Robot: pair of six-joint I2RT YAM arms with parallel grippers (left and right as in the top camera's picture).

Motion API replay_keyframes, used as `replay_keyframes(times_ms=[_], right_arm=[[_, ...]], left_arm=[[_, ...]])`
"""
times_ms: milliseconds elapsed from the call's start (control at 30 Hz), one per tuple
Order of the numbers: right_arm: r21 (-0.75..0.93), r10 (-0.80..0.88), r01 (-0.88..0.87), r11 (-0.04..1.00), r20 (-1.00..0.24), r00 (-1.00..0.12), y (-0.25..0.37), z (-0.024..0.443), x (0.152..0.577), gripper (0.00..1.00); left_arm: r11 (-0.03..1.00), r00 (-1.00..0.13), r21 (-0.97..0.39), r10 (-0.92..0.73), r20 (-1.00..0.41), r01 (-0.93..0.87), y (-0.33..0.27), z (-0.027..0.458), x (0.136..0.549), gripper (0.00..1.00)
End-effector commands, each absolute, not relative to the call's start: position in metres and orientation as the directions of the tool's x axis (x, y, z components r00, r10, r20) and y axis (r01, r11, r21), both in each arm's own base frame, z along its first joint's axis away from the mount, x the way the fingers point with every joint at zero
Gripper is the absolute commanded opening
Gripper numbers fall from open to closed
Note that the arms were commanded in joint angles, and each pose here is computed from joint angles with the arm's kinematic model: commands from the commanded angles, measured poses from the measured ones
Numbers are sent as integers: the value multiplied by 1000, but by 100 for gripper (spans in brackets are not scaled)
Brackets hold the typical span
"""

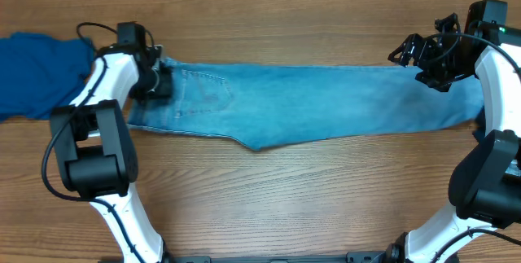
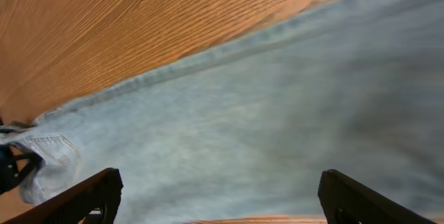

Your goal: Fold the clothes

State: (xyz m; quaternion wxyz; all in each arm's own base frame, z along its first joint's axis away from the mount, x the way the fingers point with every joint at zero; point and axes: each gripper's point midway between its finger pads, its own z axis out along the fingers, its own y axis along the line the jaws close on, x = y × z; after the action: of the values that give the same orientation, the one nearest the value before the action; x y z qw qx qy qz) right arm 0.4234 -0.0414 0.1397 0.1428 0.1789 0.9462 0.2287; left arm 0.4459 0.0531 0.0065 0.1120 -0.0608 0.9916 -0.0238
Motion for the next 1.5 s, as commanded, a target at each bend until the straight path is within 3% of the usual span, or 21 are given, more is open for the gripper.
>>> replay_keyframes(times_ms=[0, 200, 433, 833, 967, 1300, 1467], right_arm=[[491, 399, 254, 833, -216, -891, -41, 152, 425, 95], [454, 397, 282, 845, -181, -900, -42, 144, 416, 93], [374, 398, 319, 871, -156, -904, -52, 113, 418, 78], [359, 420, 366, 859, -84, -904, -59, 42, 438, 77], [225, 435, 407, 885, -93, -896, -86, 24, 433, 77], [173, 533, 513, 841, -99, -840, -143, 22, 416, 77], [181, 541, 517, 837, -125, -832, -153, 40, 419, 84]], left_arm=[[948, -936, 69, -293, -195, -312, 141, -12, 426, 41], [926, -915, 46, -363, -177, -376, 167, -12, 412, 38], [938, -926, 34, -334, -177, -345, 154, -12, 417, 39], [953, -940, 26, -294, -173, -302, 123, -13, 426, 41], [954, -943, 26, -292, -162, -300, 121, -13, 424, 42], [954, -945, 24, -293, -144, -299, 120, -13, 420, 49], [956, -947, -25, -294, -128, -293, 113, 13, 428, 49]])
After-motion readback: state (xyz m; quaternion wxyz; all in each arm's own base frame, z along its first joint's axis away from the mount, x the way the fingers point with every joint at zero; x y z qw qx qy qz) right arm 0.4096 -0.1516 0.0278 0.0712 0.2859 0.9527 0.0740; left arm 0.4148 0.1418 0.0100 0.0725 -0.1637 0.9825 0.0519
